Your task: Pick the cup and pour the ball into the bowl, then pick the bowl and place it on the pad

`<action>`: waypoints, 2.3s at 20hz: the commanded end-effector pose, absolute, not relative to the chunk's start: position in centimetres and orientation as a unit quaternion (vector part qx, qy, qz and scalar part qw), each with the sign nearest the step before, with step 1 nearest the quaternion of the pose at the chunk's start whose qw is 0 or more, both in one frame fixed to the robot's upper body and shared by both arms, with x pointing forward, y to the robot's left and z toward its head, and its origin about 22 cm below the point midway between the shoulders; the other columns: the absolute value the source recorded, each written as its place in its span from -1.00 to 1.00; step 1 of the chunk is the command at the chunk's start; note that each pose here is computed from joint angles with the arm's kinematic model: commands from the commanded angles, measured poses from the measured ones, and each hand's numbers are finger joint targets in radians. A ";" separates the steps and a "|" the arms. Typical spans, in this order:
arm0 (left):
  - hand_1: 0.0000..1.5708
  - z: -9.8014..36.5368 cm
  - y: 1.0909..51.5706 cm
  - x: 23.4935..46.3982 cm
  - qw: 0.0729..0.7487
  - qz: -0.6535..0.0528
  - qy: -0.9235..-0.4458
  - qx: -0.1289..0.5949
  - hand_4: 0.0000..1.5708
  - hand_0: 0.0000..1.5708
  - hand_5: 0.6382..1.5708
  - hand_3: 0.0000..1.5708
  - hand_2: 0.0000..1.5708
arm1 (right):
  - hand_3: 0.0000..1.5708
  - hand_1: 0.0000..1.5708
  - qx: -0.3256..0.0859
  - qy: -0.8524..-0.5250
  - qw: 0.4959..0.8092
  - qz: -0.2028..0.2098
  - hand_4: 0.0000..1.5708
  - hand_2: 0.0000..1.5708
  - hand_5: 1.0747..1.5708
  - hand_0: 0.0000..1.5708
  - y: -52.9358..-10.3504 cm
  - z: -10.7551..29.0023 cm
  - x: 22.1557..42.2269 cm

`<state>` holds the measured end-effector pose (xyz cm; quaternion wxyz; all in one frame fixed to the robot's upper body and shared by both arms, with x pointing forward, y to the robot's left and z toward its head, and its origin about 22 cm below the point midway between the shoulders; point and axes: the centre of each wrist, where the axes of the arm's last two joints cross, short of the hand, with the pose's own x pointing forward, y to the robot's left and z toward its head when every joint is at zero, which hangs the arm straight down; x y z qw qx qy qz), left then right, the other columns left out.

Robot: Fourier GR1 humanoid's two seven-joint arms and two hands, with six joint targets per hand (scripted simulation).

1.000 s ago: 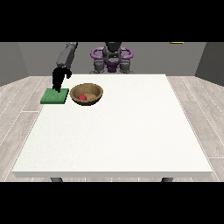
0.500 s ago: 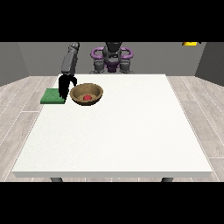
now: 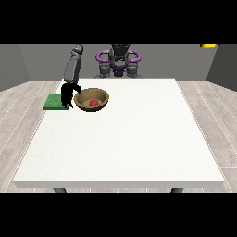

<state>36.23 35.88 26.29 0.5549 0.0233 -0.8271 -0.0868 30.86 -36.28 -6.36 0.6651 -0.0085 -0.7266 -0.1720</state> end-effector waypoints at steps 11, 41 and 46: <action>-1.00 27.1 37.4 34.7 0.559 -0.091 -0.824 0.015 0.30 -1.00 0.93 -1.00 -1.00 | -1.00 -1.00 -0.005 -0.709 0.680 -0.185 -0.39 -1.00 0.90 -1.00 -31.8 -7.0 33.2; -1.00 21.9 44.6 32.6 0.587 -0.031 -0.807 0.053 0.53 -1.00 0.94 -1.00 -1.00 | -0.31 1.00 -0.267 -0.583 0.762 -0.088 0.40 1.00 0.99 1.00 -47.9 10.1 32.3; -1.00 23.4 47.1 31.2 0.561 -0.025 -0.825 0.063 0.53 -1.00 0.94 -1.00 -1.00 | -0.32 1.00 -0.262 -0.601 0.749 -0.094 0.40 1.00 0.97 1.00 -50.6 10.3 31.0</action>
